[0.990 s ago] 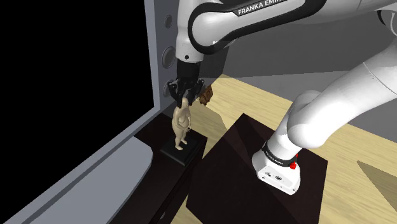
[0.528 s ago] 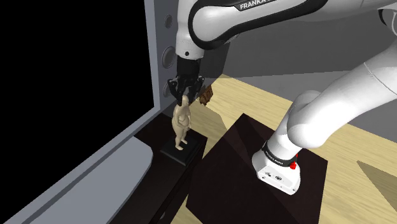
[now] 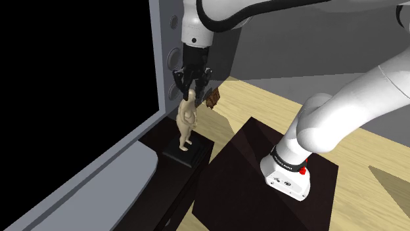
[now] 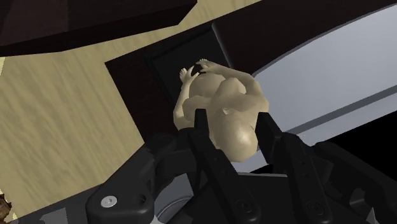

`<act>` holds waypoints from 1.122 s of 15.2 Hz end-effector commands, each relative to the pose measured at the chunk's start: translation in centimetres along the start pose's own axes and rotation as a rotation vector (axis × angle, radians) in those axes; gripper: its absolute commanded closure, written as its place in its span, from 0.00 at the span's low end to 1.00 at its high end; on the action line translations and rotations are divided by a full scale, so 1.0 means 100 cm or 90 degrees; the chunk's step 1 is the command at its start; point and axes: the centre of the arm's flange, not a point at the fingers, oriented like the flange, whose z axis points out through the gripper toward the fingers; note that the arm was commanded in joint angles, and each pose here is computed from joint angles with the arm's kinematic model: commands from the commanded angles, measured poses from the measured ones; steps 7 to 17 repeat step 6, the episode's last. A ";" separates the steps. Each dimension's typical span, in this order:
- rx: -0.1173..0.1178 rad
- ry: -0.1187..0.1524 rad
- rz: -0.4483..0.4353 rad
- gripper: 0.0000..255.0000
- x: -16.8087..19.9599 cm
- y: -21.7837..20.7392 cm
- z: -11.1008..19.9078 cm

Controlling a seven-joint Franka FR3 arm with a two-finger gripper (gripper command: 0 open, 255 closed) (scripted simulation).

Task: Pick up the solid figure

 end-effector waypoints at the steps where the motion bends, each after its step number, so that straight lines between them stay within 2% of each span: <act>1: 0.000 0.001 0.000 1.00 -0.002 0.000 -0.012; 4: 0.000 0.001 0.000 1.00 -0.004 -0.002 -0.027; 17: 0.000 0.001 0.000 1.00 -0.004 -0.002 -0.028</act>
